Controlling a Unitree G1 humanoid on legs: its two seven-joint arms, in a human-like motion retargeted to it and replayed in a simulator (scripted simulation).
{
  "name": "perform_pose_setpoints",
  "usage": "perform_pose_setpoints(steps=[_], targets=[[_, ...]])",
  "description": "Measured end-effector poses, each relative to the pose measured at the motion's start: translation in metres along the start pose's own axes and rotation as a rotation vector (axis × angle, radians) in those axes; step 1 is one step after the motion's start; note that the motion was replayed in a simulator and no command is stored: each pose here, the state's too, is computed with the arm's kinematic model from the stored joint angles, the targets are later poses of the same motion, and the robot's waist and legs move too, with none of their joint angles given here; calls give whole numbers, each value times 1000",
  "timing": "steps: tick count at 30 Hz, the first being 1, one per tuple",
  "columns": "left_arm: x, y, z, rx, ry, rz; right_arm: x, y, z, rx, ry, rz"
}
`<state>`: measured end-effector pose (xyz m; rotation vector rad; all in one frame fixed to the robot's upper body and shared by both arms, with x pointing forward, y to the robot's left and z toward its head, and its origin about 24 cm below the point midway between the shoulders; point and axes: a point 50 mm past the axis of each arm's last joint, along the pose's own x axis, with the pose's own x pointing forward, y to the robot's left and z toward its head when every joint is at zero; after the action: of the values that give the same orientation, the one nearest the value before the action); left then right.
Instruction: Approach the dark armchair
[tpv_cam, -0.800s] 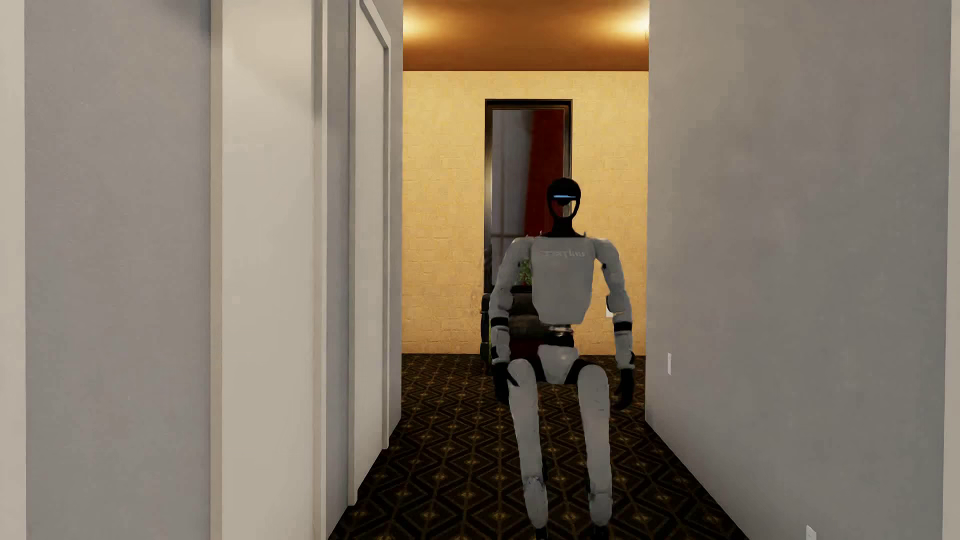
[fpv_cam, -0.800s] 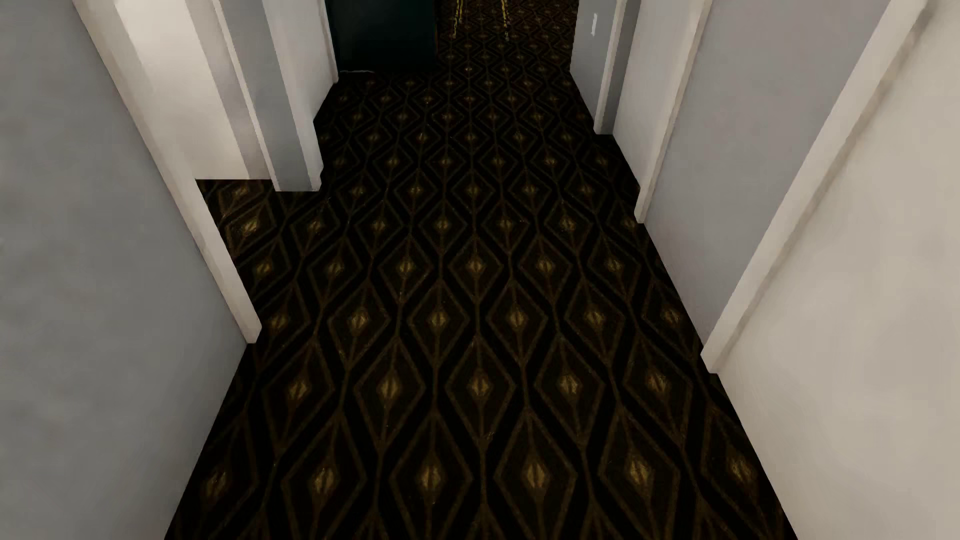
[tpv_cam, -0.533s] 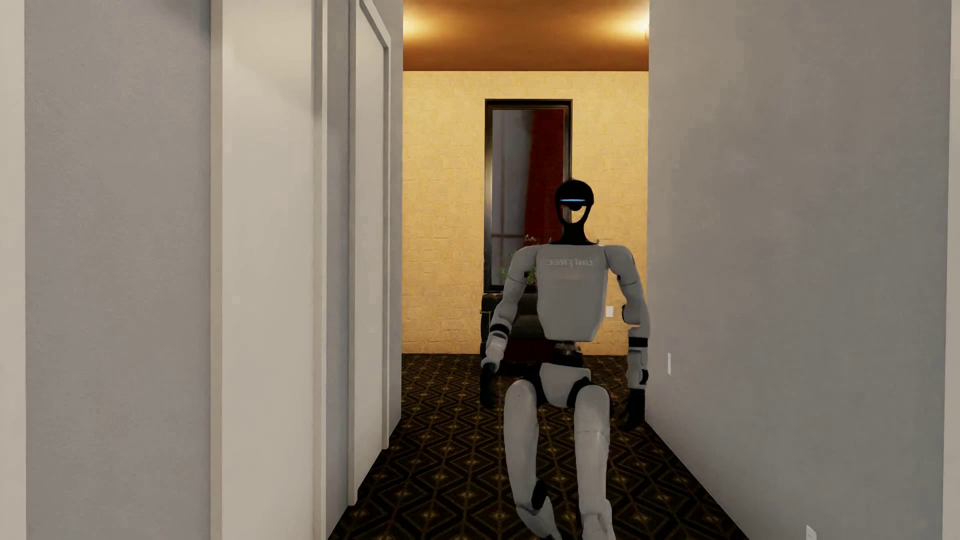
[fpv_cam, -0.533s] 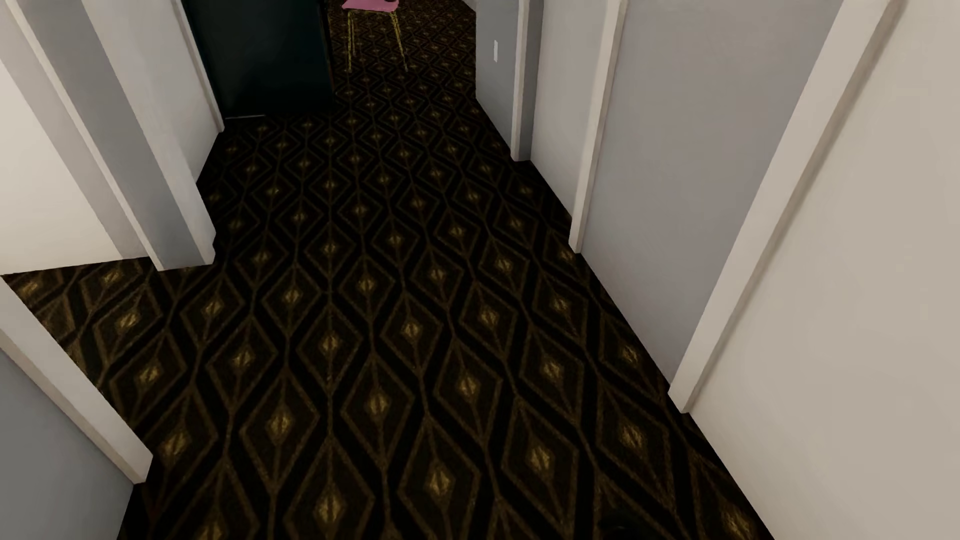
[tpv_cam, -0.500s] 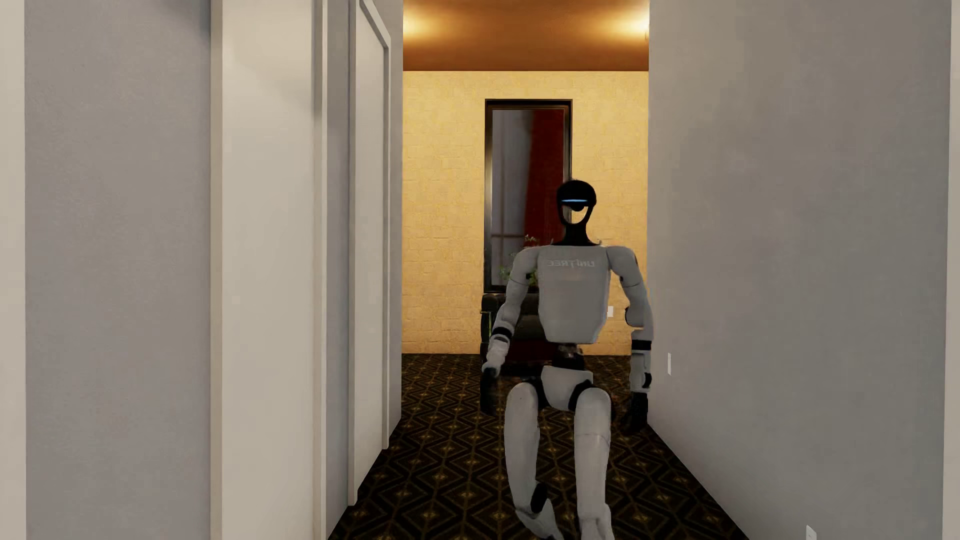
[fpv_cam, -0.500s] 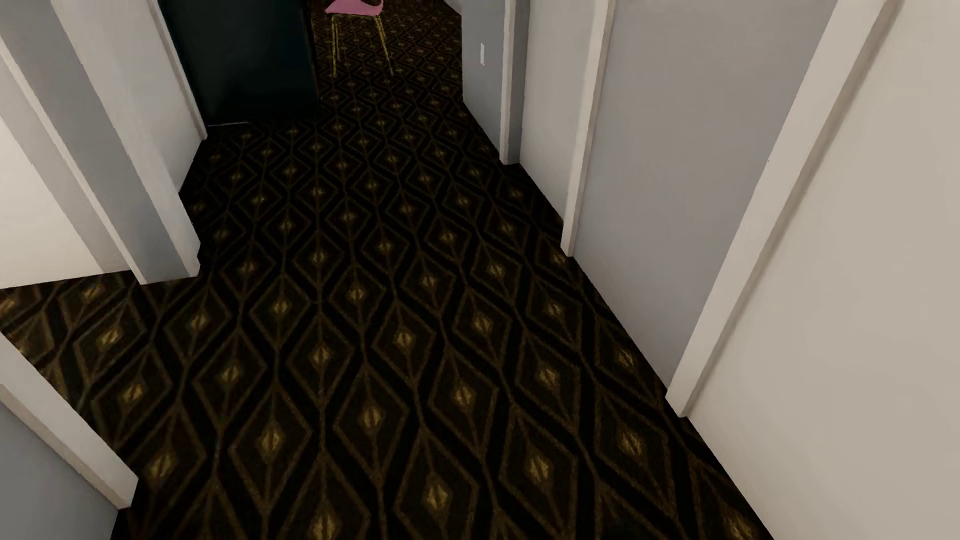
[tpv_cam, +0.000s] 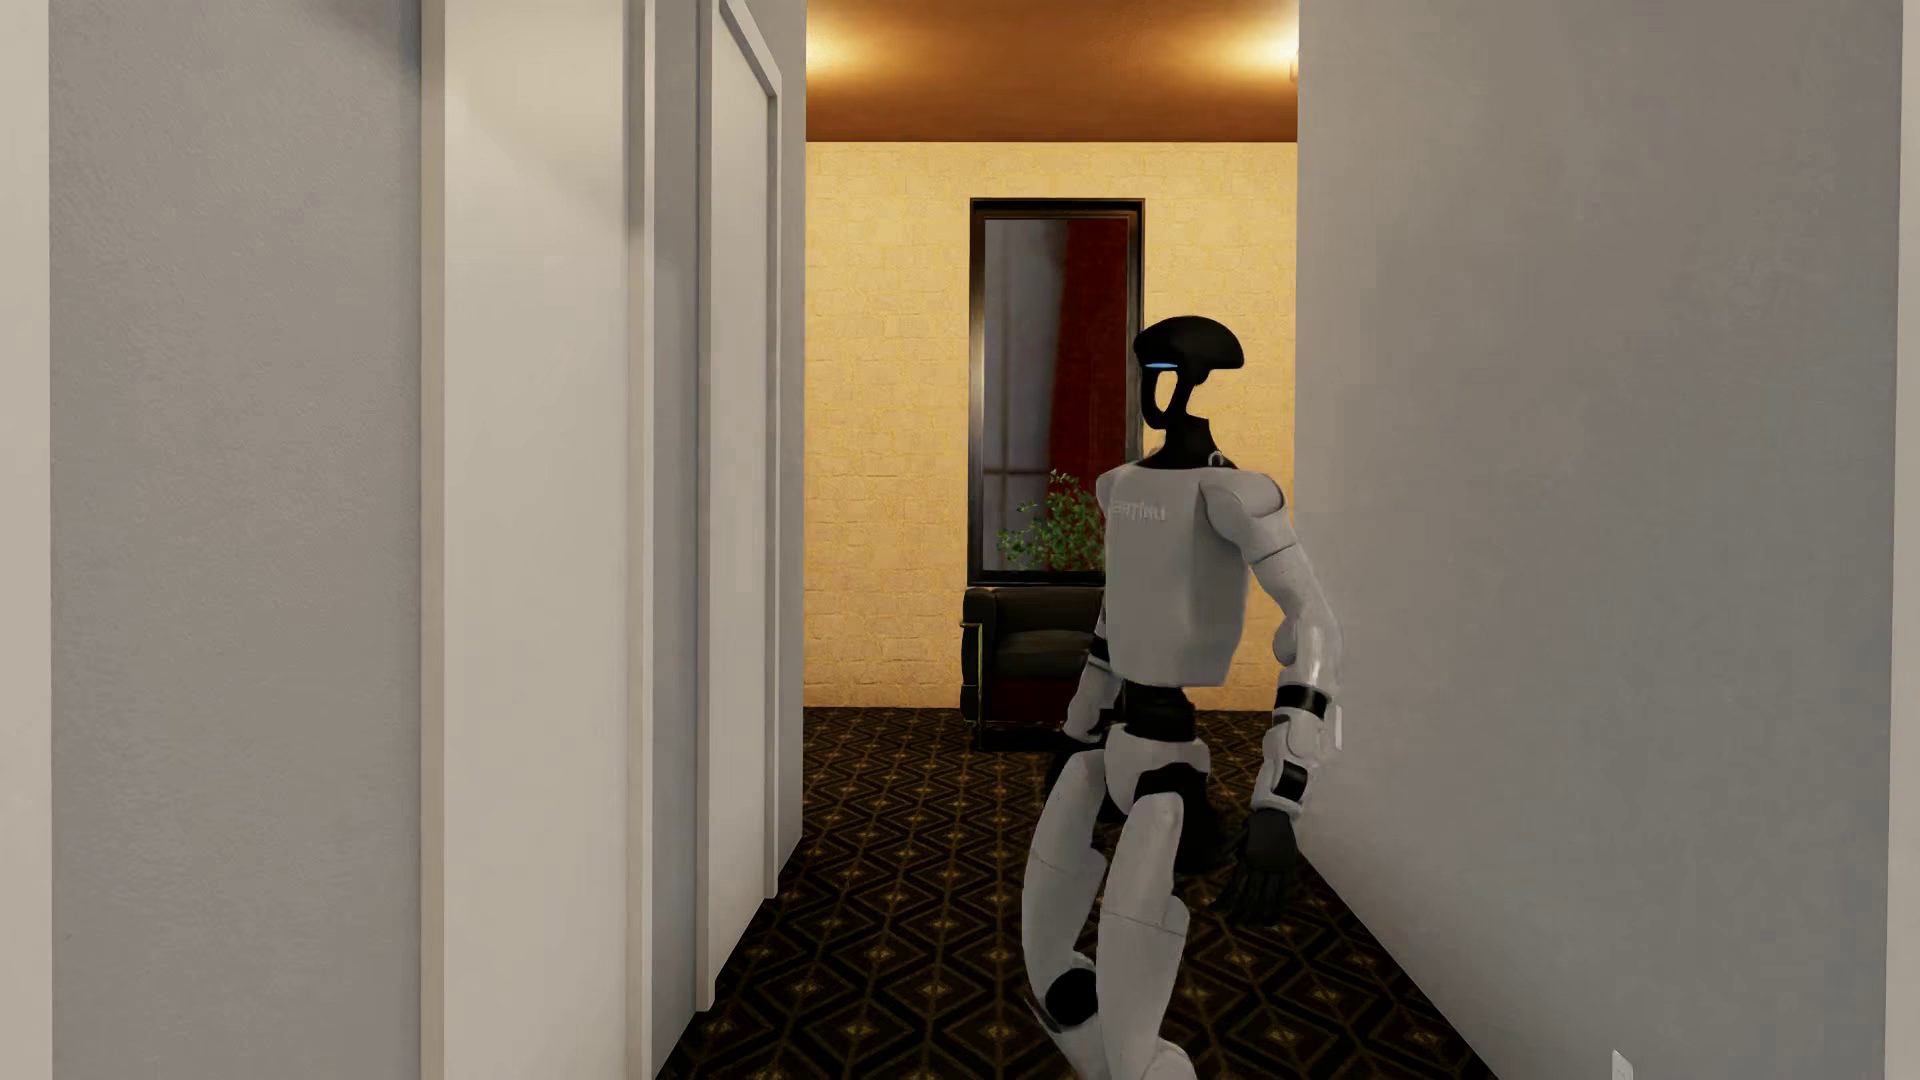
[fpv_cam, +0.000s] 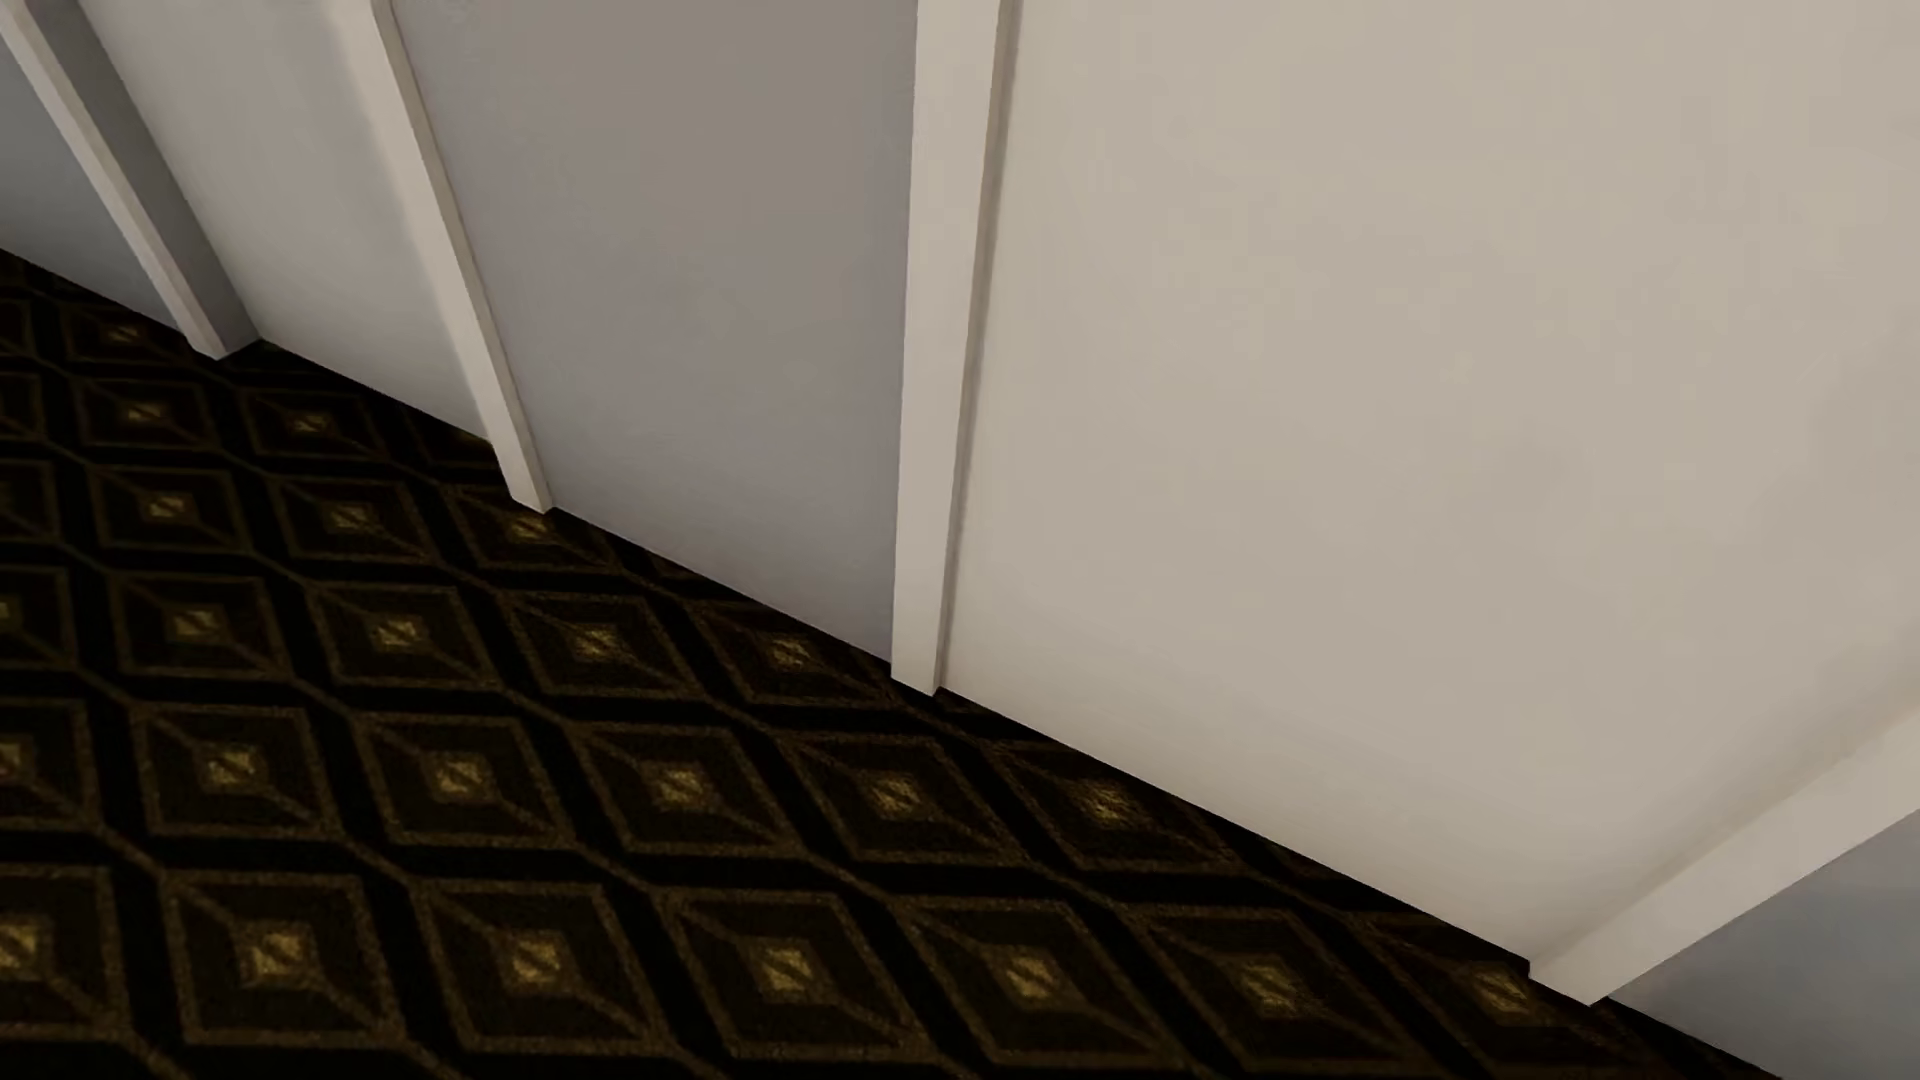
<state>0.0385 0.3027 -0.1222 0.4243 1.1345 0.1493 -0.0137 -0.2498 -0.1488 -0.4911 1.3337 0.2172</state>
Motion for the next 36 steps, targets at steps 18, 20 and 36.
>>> perform_pose_setpoints(steps=[18, 20, 36], targets=[[3, -33, 88, 153, -318, -135, 0, 31, 8, -12, -29, 85], [-2, -40, 98, 147, -371, -153, -1, 43, 3, -28, -14, 120], [-36, -80, -70, 208, 194, -313, 3, -42, 115, 18, -373, -112]])
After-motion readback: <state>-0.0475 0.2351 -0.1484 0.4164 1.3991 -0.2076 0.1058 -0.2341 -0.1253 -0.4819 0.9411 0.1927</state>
